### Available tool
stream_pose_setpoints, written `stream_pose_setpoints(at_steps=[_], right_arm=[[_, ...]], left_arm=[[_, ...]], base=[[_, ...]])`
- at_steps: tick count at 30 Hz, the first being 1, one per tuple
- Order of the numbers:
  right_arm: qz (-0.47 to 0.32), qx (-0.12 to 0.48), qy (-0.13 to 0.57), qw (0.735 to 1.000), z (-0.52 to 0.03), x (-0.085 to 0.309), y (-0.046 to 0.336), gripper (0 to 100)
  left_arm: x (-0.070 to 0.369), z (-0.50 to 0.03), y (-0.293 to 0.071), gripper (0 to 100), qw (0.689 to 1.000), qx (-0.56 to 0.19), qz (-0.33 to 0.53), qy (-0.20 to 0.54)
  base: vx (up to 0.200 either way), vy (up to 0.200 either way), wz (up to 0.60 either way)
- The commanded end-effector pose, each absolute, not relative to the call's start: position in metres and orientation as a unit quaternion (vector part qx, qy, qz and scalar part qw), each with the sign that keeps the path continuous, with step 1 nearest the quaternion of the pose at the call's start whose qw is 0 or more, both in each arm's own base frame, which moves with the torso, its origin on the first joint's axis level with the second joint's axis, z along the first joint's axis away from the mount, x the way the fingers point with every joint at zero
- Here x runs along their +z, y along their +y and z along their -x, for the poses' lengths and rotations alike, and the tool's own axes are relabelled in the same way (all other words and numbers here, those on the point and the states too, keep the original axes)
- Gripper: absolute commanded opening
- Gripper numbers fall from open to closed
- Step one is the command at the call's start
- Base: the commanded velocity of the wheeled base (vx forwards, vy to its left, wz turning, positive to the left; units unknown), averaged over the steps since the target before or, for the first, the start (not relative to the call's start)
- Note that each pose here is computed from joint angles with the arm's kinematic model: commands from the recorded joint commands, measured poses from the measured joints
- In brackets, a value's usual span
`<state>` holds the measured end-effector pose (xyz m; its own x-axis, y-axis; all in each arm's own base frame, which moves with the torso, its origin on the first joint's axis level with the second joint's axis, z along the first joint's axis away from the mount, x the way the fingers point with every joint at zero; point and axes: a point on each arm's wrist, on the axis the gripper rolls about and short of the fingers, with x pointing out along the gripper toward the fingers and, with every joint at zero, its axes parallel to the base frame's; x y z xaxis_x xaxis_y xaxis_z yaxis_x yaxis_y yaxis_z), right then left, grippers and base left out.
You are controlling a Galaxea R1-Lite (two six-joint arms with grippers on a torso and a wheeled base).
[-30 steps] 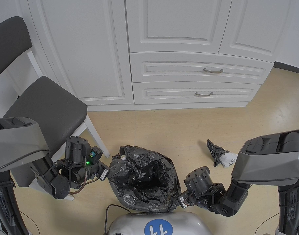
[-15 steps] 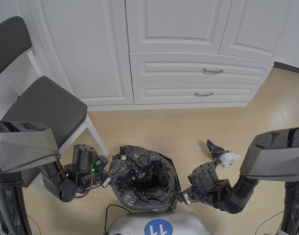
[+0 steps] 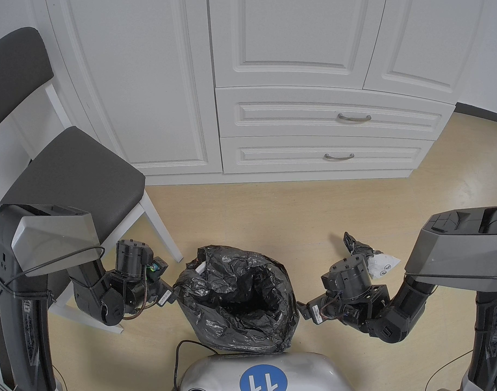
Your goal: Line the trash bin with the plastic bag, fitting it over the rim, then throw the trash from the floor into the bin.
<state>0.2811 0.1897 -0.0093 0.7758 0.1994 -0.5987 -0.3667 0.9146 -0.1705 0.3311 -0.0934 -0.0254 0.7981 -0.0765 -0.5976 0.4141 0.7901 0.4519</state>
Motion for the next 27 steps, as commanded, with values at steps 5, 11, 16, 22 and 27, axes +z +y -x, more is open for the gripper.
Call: stream_pose_setpoints(at_steps=[5, 11, 16, 22, 27], right_arm=[[0.137, 0.144, 0.299, 0.933, -0.288, -0.013, 0.187, 100], [0.135, 0.14, 0.301, 0.934, -0.292, -0.016, 0.187, 100], [0.136, 0.14, 0.301, 0.934, -0.293, -0.018, 0.188, 100], [0.131, 0.138, 0.298, 0.935, -0.296, -0.018, 0.189, 100], [0.121, 0.138, 0.279, 0.943, -0.299, -0.015, 0.192, 100]], left_arm=[[-0.045, -0.34, -0.087, 100, 0.894, -0.13, -0.293, 0.313], [-0.054, -0.341, -0.086, 100, 0.885, -0.134, -0.294, 0.337], [-0.065, -0.345, -0.089, 100, 0.883, -0.138, -0.29, 0.342], [-0.074, -0.346, -0.098, 100, 0.886, -0.144, -0.268, 0.351], [-0.073, -0.351, -0.105, 100, 0.898, -0.14, -0.245, 0.338]], base=[[0.0, 0.0, 0.0], [0.0, 0.0, 0.0], [0.0, 0.0, 0.0], [0.0, 0.0, 0.0], [0.0, 0.0, 0.0]])
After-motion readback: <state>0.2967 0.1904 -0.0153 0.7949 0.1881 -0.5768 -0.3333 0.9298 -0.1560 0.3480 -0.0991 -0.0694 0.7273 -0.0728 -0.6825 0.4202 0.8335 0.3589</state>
